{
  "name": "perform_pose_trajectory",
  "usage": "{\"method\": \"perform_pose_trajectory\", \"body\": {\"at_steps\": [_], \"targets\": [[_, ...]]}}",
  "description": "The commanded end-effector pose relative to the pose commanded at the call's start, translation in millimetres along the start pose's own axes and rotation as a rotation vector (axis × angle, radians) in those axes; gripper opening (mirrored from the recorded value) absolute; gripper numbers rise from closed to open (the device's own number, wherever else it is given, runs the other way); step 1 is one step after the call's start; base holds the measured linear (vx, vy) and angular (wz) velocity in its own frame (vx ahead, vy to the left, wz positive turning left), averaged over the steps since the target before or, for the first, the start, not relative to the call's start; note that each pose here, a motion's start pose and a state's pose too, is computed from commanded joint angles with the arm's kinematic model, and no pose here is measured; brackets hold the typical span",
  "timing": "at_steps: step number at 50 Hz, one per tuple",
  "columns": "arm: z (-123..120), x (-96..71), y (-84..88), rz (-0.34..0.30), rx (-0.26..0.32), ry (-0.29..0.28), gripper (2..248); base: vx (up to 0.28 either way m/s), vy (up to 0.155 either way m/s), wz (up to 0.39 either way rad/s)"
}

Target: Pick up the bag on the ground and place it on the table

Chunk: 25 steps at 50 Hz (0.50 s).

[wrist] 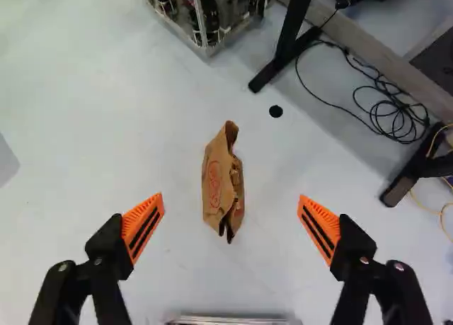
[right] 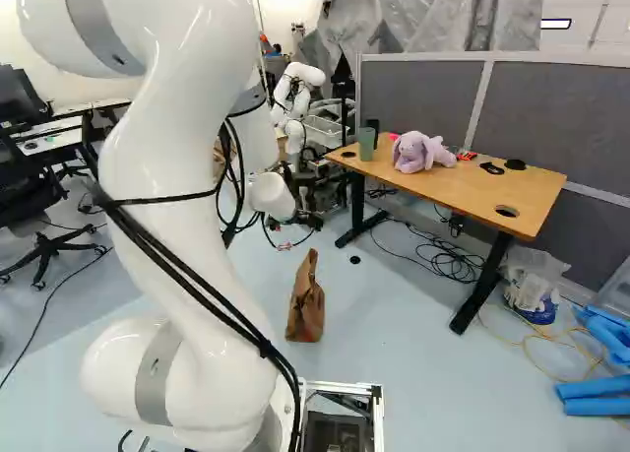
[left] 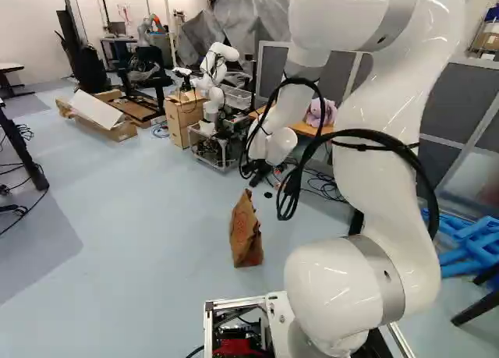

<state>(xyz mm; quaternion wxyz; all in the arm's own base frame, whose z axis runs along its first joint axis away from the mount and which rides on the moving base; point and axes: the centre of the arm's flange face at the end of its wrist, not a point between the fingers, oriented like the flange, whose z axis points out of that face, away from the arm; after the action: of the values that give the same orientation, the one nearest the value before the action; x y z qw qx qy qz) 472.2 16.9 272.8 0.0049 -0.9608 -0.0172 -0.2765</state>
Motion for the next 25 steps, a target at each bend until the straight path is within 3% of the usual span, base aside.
{"method": "perform_pose_trajectory", "body": {"at_steps": [25], "targets": [[58.3,10.9,-7.1,-0.012,0.006,-0.187,247,0.0,0.0,0.0]]}}
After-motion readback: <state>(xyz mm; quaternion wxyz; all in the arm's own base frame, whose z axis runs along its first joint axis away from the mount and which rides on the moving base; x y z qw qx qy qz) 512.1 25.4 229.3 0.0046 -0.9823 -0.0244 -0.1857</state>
